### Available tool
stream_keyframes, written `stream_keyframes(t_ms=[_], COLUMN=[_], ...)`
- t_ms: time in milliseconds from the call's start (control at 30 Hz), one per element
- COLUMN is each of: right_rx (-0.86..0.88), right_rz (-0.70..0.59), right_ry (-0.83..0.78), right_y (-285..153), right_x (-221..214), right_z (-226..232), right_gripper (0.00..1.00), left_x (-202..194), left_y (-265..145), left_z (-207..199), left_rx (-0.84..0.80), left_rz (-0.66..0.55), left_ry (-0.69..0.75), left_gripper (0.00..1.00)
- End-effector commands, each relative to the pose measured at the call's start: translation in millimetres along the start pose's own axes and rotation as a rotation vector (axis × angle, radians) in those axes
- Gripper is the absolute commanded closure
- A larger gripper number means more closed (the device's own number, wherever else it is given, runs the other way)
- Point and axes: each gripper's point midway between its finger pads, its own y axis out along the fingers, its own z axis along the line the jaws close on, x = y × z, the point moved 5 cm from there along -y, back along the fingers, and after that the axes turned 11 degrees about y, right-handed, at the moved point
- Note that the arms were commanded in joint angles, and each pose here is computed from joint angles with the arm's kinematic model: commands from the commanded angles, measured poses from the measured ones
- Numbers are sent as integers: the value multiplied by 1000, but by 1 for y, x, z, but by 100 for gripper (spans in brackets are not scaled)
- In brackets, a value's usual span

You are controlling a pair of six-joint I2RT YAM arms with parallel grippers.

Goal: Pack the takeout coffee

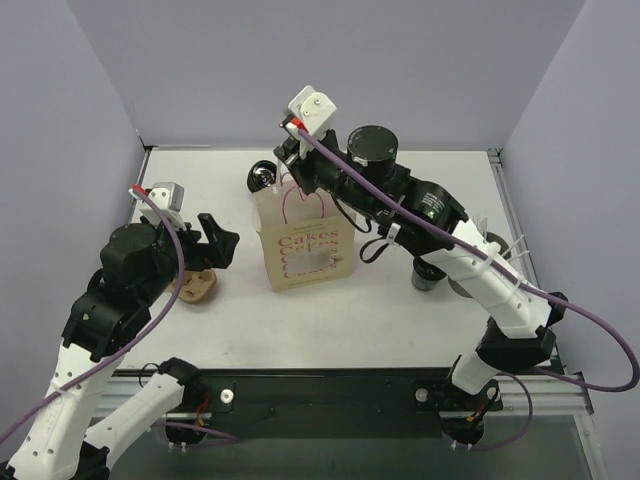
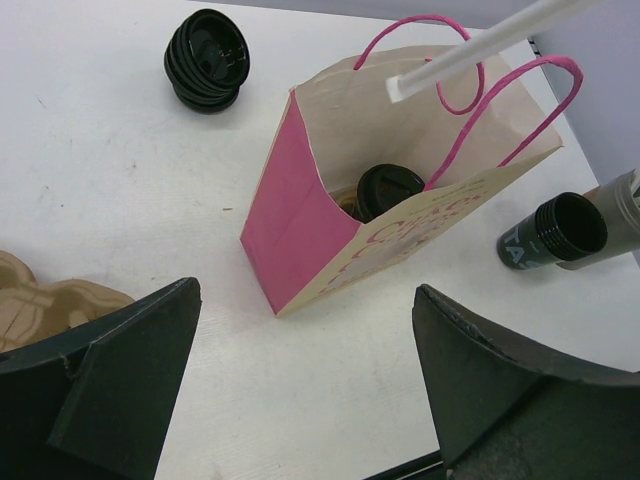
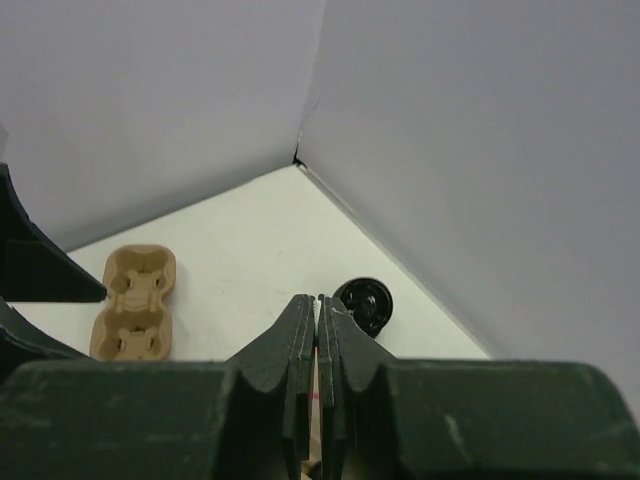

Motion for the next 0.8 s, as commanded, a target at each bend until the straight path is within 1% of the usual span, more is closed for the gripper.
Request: stream_keyframes(t_ms=[0,67,133,233,267,333,400,433,567,633,667,733,767], right_rx=[-20,-46,-51,-42,-35,-44,-40,-44,-52,-68,-74,-118,-141], right_rz=[54,116,165,209,209,223,210,219,195,170,183,165,180], right_ry=[-6,-14,-21,-7,3,7,15,14,16,39,48,104,120], right_y=[-7,-3,3,17,20,31,35,39,35,27,22,7,-1], right_x=[-22,-43,-62,-80,-81,-87,-80,-82,-68,-56,-55,-42,-43], right_z=[-1,-3,-5,-8,-8,-12,-14,-16,-20,-22,-22,-26,-27], right_gripper=[96,94,89,83,81,72,65,64,62,59,57,50,46], left_x=[5,3,1,0,-1,-1,0,1,5,7,9,15,18], left_y=[-3,-3,-3,-2,-1,0,1,1,1,3,3,5,5], left_z=[3,3,3,2,2,1,1,1,1,2,1,0,-2], left_rx=[20,21,19,14,12,10,10,10,13,14,13,7,-1], left_rz=[-24,-18,-14,-13,-10,-10,-14,-17,-30,-35,-39,-47,-51], left_ry=[-3,-3,-8,-14,-15,-16,-17,-17,-9,1,5,14,16], left_gripper=[3,3,3,3,3,3,3,4,3,3,3,3,3])
